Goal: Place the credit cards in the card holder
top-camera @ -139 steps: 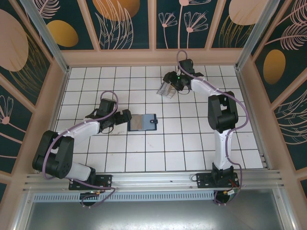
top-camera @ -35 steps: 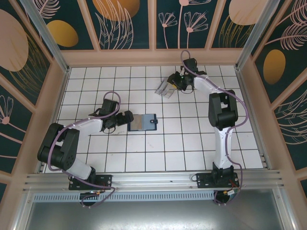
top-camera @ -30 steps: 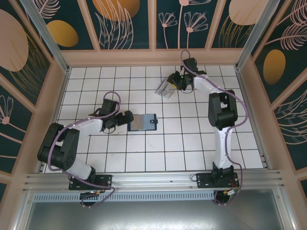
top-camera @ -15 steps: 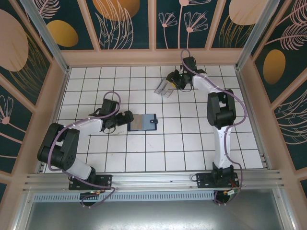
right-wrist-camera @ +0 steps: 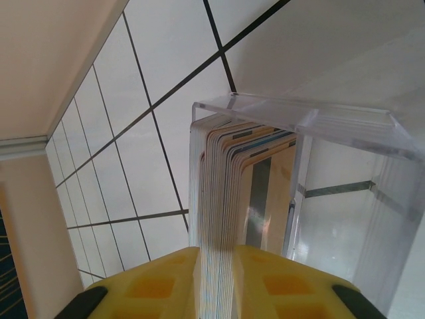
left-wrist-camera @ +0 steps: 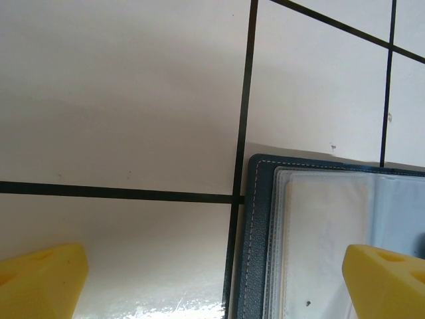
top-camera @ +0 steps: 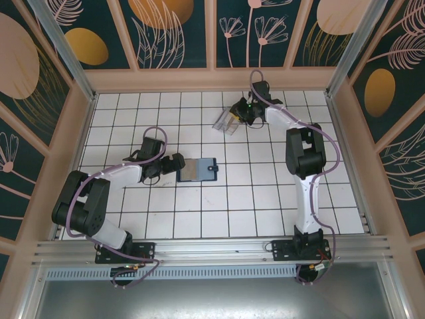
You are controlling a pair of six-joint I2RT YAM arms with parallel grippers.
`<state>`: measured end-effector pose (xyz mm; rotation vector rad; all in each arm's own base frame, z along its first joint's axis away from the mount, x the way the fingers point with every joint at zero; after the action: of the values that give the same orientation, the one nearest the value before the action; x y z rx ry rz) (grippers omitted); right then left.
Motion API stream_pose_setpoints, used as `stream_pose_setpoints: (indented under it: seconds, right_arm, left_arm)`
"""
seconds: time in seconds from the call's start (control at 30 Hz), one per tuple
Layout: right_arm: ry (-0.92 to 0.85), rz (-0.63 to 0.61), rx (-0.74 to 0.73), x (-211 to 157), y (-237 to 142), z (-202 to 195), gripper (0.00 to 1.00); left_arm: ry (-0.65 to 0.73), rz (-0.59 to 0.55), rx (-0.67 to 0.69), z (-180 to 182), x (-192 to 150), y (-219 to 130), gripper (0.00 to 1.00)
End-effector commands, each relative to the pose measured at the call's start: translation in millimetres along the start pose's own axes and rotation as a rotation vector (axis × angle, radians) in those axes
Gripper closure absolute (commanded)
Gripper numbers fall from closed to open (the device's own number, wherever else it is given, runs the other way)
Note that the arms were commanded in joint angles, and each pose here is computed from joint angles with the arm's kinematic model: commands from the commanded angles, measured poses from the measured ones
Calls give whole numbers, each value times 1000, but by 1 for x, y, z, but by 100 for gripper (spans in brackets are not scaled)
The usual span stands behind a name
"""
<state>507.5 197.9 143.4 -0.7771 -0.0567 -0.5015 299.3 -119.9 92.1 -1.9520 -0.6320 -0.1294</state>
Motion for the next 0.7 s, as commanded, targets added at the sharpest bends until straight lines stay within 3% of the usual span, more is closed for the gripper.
stream_pose_setpoints:
  seconds: [0.0,0.33,0.47,0.67]
  right_arm:
    - [-15,-18,44,1,-12,15,80]
    - [-38,-45,57,4,-26,24,83]
    - [15,-29,-4,-5,-25,15,73]
    - [37,-8,-80,-16,-16,5,66]
  left_arm:
    - [4,-18,-19,-4,2,-2,1]
    - [3,-15,-20,-4,2,-2,2]
    - [0,-12,-21,-4,2,-1,1]
    - [-9,-12,-32,-3,0,-1,1]
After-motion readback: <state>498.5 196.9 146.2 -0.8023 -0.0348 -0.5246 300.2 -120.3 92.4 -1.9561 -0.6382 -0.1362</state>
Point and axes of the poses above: each hand's point on the last joint's axis, 136 mm out from that joint toward the fingers, its own y axis out along the fingers, its own z axis along the line the jaws close on, x = y × z, the point moved 7 cm from there along -y, back along the fingers, and after that the axes turned 5 degrees about -y, right-handed, at the moved point
